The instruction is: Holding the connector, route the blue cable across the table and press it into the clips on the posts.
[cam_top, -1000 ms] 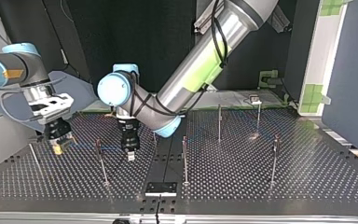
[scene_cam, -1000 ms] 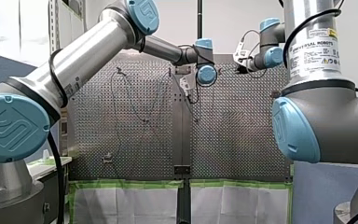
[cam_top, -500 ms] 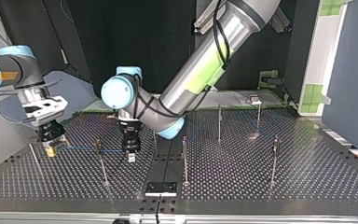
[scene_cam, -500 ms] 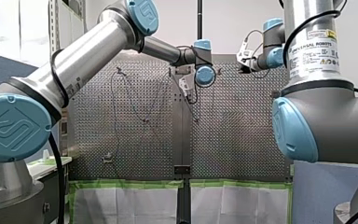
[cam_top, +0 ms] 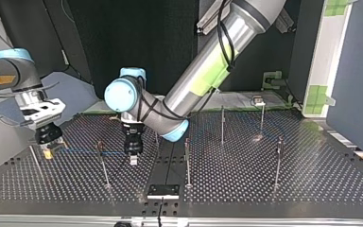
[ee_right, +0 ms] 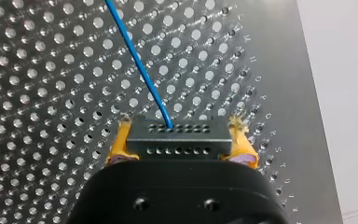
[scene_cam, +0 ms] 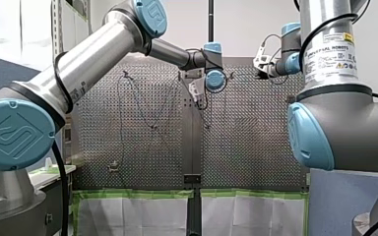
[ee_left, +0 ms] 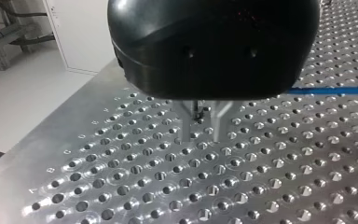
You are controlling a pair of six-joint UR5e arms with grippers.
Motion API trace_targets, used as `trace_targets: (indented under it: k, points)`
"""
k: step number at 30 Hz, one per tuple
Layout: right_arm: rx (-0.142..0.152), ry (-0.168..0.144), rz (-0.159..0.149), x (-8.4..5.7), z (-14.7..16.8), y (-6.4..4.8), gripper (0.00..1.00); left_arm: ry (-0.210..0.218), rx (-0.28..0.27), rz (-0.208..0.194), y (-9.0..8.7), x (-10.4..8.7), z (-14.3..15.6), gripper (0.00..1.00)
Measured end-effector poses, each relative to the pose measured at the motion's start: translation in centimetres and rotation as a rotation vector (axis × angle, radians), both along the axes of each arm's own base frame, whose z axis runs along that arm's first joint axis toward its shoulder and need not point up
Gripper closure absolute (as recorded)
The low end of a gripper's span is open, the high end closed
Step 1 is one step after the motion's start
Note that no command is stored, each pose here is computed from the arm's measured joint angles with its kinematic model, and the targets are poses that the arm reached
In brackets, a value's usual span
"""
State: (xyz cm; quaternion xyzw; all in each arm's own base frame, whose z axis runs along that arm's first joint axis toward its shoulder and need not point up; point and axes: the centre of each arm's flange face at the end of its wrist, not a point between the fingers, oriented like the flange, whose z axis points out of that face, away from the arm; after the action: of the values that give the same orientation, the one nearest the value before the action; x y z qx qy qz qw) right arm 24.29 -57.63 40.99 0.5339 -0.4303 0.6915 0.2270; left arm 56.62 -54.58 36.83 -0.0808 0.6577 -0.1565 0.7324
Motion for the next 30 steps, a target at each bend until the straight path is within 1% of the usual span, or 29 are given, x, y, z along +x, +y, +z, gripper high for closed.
trace_targets:
  k: [1, 2, 3, 4, 11, 22, 28, 30]
  points:
    - [0.000, 0.001, 0.000, 0.0, 0.0, 0.0, 1.00, 0.004, 0.003, -0.007, 0.0, -0.1, -0.2, 0.38]
    - [0.000, 0.002, 0.000, 0.0, 0.0, 0.0, 1.00, 0.007, 0.006, -0.013, -0.1, -0.2, -0.4, 0.12]
    - [0.000, 0.003, 0.001, 0.0, 0.0, 0.0, 1.00, 0.011, 0.009, -0.018, -0.2, -0.3, -0.6, 0.12]
    - [0.000, 0.004, 0.001, 0.0, 0.0, 0.0, 1.00, 0.017, 0.013, -0.024, -0.3, -0.4, -1.0, 0.00]
    - [0.000, 0.008, 0.006, 0.3, -0.1, 0.2, 1.00, 0.060, 0.042, -0.042, -0.6, -1.5, -2.3, 0.00]
    - [0.004, 0.011, 0.013, 0.7, -0.2, 0.4, 1.00, 0.136, 0.031, -0.065, -1.2, -3.5, -3.1, 0.00]
    - [0.005, 0.013, 0.014, 0.8, -0.2, 0.5, 1.00, 0.168, 0.014, -0.052, -1.1, -5.1, -2.2, 0.00]
    - [0.004, 0.013, 0.014, 0.8, -0.2, 0.5, 1.00, 0.172, 0.014, -0.053, -0.9, -5.6, -1.8, 0.00]
